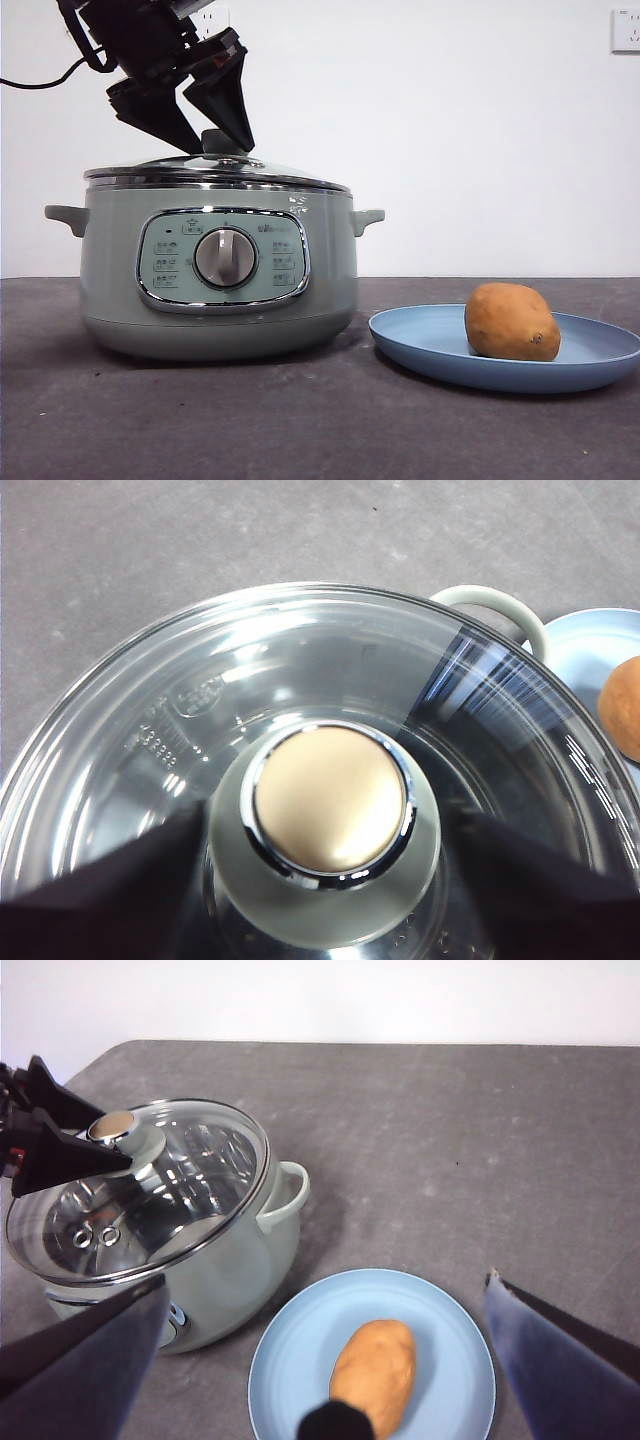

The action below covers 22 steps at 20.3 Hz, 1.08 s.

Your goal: Take the potato out from the steamer,put the potato on the plate,close the lid

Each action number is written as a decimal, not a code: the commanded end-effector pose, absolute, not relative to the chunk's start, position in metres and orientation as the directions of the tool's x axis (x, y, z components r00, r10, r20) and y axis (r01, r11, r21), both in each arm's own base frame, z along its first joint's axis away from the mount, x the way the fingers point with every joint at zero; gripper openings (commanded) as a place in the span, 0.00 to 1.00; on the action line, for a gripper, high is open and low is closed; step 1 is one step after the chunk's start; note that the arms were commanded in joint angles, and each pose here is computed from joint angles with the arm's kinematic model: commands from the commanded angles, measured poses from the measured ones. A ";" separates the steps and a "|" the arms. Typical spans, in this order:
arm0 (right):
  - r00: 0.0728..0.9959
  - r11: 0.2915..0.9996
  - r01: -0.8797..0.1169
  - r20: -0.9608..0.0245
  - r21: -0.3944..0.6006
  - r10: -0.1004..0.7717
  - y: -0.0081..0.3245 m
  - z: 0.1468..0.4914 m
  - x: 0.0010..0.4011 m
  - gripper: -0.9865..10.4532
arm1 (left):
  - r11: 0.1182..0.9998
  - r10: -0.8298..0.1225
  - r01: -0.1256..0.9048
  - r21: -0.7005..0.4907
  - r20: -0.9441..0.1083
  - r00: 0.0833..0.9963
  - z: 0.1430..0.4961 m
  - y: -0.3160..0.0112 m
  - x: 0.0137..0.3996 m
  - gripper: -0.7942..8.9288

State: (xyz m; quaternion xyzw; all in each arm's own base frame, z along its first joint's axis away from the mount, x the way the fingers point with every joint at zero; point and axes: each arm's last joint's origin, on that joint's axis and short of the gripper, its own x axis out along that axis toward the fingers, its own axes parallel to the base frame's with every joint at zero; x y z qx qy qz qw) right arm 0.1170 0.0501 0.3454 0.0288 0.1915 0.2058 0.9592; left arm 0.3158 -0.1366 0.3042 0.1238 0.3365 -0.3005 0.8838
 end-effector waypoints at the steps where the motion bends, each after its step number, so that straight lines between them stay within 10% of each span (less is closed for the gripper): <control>1: 0.844 0.912 -0.383 -0.348 0.143 0.409 0.050 0.347 0.117 0.56 | 0.784 -0.450 0.621 0.022 -0.670 0.591 0.304 -0.138 0.317 0.60; 11: 0.823 0.895 -0.416 -0.354 0.159 0.445 0.051 0.346 0.116 0.56 | 0.790 -0.474 0.610 0.060 -0.571 0.670 0.347 -0.125 0.287 0.60; 19: 0.569 0.736 -0.592 -0.477 0.327 0.670 0.056 0.331 0.105 0.55 | 0.737 -0.590 0.668 -0.108 -0.586 0.556 0.398 -0.088 0.187 0.58; 22: 0.471 0.679 -0.619 -0.506 0.394 0.723 0.057 0.326 0.100 0.48 | 0.716 -0.609 0.683 -0.147 -0.610 0.507 0.404 -0.075 0.153 0.24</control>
